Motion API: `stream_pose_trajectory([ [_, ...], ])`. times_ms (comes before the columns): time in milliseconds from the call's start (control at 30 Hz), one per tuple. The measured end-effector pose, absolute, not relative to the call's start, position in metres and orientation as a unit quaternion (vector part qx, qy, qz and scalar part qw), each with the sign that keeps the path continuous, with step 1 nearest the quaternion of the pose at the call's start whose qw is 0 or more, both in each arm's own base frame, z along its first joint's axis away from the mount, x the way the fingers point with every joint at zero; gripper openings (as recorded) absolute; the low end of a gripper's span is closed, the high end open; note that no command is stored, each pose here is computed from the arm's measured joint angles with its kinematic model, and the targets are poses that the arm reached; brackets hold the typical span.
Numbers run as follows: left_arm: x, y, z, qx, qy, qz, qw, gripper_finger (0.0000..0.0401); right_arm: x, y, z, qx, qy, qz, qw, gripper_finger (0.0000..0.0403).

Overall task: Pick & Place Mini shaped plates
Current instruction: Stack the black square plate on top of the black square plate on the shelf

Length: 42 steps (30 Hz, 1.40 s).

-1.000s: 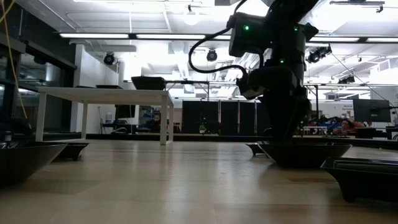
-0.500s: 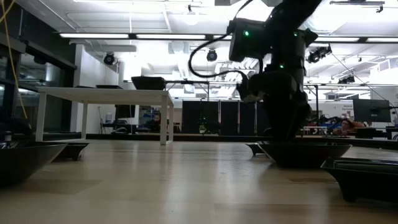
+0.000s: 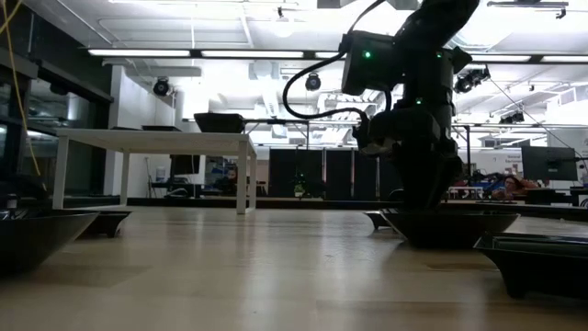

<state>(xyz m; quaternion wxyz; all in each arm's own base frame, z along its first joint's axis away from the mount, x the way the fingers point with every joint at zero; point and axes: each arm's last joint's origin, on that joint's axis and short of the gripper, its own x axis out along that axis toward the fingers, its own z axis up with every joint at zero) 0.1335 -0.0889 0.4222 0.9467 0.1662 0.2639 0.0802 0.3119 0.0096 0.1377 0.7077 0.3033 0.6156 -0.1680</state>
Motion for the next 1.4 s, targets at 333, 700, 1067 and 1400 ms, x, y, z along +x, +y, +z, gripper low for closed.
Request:
stream_pose_trajectory([
  [333,0.133,-0.089,0.422,0.164,0.266,0.073,0.947,0.0085,0.312,0.010,0.138,0.307,0.617,-0.161,0.706,0.0068],
  [700,0.134,-0.089,0.422,0.161,0.265,0.074,0.948,0.0085,0.311,0.010,0.147,0.301,0.605,-0.161,0.719,0.0018],
  [1067,0.134,-0.090,0.423,0.158,0.259,0.075,0.950,0.0085,0.308,0.010,0.167,0.305,0.577,-0.147,0.743,0.0003],
  [1400,0.135,-0.090,0.425,0.152,0.250,0.080,0.953,0.0085,0.301,0.009,0.202,0.308,0.514,-0.137,0.789,0.0002],
])
